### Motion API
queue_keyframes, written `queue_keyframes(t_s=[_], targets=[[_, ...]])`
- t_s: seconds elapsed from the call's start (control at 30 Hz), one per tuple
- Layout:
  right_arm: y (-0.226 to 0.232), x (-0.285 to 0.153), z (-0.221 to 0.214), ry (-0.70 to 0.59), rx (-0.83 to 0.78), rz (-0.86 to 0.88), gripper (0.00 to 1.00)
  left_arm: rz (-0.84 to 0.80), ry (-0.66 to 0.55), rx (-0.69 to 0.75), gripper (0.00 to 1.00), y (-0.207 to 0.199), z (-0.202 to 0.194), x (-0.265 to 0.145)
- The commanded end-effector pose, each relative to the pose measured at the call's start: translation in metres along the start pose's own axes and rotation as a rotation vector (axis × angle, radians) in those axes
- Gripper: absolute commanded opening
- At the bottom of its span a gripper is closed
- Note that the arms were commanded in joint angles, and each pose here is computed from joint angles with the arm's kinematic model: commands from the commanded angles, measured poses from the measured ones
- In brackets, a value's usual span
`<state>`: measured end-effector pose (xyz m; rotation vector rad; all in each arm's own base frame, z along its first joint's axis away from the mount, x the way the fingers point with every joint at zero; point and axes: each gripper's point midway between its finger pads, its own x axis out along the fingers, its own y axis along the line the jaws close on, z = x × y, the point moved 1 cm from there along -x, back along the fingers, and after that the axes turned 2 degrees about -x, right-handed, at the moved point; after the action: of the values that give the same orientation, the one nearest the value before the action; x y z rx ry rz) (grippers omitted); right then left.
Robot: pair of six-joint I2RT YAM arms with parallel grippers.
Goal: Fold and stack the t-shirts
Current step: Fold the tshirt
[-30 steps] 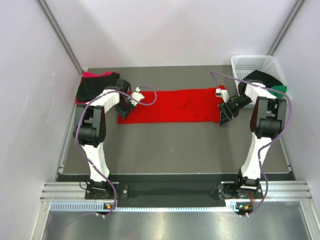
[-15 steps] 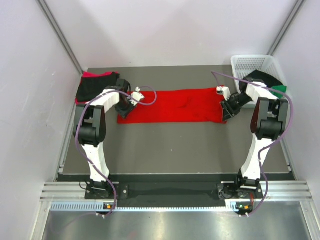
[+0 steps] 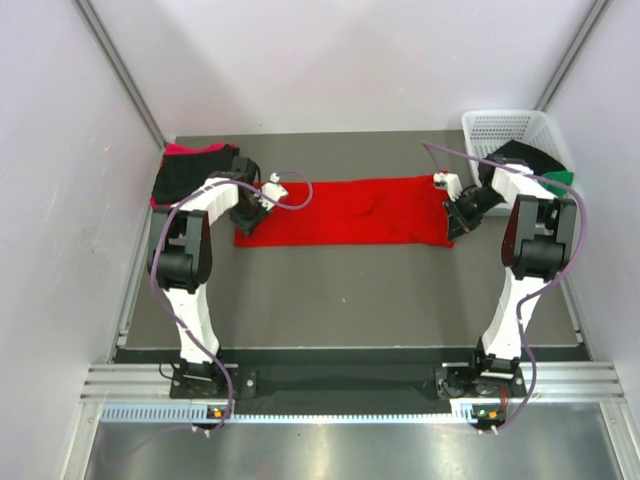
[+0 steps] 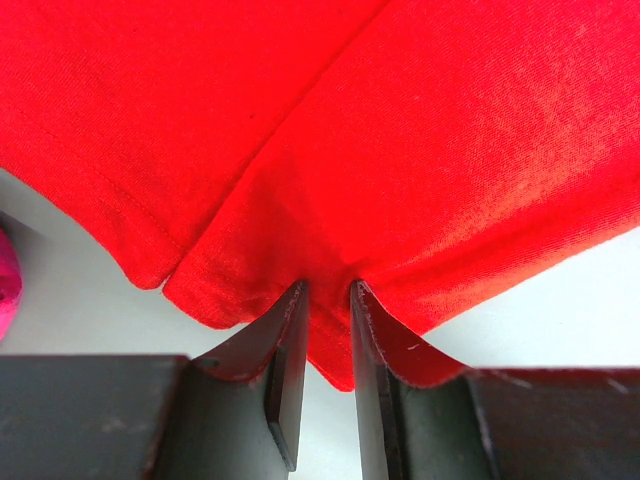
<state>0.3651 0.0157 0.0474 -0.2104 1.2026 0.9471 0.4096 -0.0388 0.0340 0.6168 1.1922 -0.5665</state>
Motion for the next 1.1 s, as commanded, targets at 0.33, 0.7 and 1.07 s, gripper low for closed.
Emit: queue_keyframes(t_s=[0.33, 0.7, 1.07], targets=[[-0.021, -0.016, -0.007, 0.027, -0.005, -0.131, 0.0, 0.043, 0.016, -0.013, 0.29, 0.022, -0.013, 0.018], [-0.028, -0.034, 0.007, -0.006, -0.019, -0.209, 0.11, 0.058, -0.026, 0.026, 0.35, 0.026, -0.009, -0.008], [0.02, -0.081, 0.067, -0.202, -0.134, -0.242, 0.64, -0.021, -0.104, 0.189, 0.46, -0.002, -0.001, -0.069]])
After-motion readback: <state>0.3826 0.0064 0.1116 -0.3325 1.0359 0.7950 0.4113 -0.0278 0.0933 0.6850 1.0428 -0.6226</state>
